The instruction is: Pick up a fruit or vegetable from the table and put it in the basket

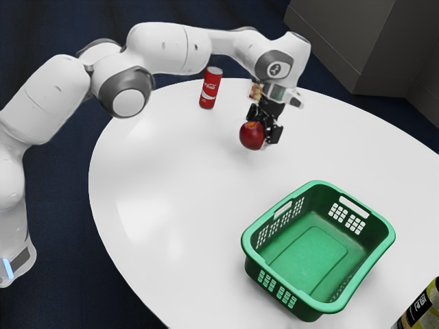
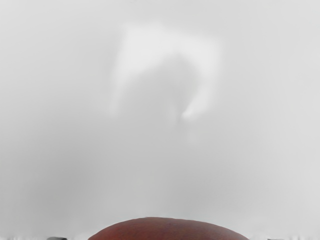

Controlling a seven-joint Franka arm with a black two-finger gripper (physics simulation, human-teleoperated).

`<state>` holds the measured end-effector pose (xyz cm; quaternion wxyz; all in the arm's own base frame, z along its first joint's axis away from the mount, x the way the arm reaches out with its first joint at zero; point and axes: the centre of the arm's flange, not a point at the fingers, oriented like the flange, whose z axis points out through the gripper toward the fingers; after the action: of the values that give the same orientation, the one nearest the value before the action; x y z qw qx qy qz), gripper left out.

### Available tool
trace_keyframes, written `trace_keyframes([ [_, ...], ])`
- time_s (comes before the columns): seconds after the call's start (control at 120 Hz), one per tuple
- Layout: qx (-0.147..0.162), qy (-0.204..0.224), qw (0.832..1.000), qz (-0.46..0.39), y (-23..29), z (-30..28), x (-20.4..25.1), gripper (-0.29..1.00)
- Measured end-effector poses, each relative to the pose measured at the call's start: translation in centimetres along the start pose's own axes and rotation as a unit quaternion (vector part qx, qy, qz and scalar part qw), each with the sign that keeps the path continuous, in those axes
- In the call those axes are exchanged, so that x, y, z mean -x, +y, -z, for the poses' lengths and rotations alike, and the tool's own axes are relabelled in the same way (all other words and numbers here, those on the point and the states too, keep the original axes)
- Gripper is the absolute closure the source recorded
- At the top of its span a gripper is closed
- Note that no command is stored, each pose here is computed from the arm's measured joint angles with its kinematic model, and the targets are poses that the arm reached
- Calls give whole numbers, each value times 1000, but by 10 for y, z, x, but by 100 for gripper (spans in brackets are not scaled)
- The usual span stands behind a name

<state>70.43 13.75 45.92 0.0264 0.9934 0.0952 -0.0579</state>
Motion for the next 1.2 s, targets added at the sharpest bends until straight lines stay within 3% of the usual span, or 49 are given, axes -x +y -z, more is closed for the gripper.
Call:
trace_keyframes([
  [0.15, 1, 24, 999, -47, 64, 34, 11, 30],
  [0.45, -3, 32, 991, -134, 182, 54, 41, 30],
  [0.667, -3, 59, 983, -175, 236, 79, 57, 29],
  [1.008, -8, 60, 963, -263, 362, 41, 90, 28],
  [1.2, -8, 66, 955, -288, 398, 30, 104, 28],
])
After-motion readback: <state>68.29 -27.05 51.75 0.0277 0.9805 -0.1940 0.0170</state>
